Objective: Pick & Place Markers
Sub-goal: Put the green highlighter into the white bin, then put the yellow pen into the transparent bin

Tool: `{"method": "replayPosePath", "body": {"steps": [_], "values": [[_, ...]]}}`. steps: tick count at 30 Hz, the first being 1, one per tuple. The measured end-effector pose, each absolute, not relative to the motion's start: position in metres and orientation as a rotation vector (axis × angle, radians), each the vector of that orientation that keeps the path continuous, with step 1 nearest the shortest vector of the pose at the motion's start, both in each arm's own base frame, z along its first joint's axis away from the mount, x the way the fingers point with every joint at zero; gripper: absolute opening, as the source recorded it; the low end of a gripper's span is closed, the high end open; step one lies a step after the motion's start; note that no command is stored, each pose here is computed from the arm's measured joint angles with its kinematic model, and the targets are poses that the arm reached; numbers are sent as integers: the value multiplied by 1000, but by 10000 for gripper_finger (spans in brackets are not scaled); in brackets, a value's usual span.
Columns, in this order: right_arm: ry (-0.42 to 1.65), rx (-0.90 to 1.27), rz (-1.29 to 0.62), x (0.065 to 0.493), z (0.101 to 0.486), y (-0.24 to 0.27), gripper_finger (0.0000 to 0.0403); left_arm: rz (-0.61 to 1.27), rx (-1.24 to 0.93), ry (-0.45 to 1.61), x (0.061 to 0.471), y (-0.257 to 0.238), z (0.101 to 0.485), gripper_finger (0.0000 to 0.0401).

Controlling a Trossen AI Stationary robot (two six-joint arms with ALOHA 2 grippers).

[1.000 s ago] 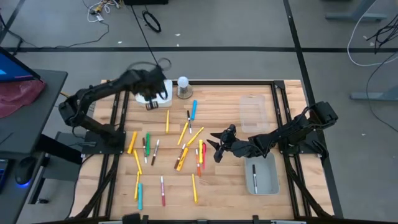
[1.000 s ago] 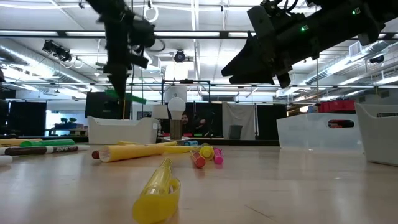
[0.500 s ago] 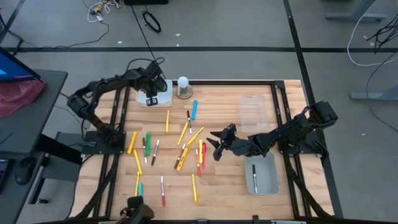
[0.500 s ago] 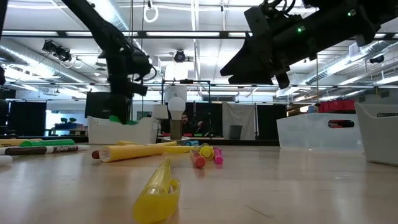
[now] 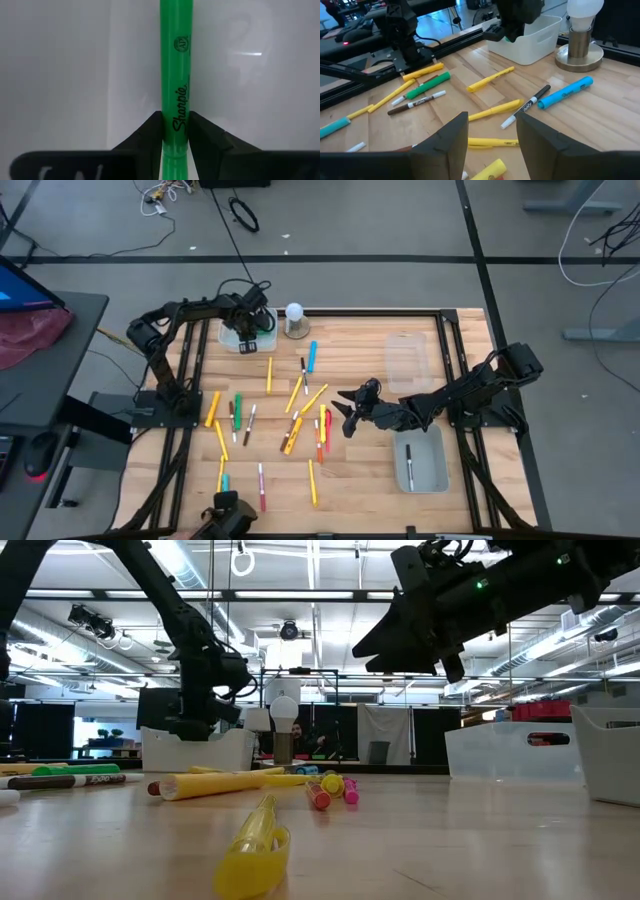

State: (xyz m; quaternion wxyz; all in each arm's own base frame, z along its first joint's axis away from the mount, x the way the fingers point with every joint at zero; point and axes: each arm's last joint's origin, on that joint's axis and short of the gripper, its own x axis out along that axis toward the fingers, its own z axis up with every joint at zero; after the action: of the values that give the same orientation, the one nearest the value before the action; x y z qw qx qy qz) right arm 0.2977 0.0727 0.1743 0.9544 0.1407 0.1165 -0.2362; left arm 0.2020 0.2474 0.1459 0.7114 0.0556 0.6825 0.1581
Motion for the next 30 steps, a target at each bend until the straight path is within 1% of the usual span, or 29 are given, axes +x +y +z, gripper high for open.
{"method": "replayPosePath", "body": {"steps": [8,14,17,20,25,28,30], "values": [[238,285,-480,298,174,73,168,358,121,1511,202,248,146,123],[254,258,-480,297,173,73,168,387,114,1496,200,245,157,175],[266,205,-472,297,173,73,168,419,116,1474,196,240,173,200],[280,139,-465,297,173,73,168,478,119,1425,190,233,196,215],[279,80,-453,298,175,73,168,605,94,1282,179,211,241,217],[291,95,-410,300,175,69,168,689,-40,1113,172,193,266,209],[315,124,-327,303,174,62,168,654,-167,979,171,180,279,201]]}}
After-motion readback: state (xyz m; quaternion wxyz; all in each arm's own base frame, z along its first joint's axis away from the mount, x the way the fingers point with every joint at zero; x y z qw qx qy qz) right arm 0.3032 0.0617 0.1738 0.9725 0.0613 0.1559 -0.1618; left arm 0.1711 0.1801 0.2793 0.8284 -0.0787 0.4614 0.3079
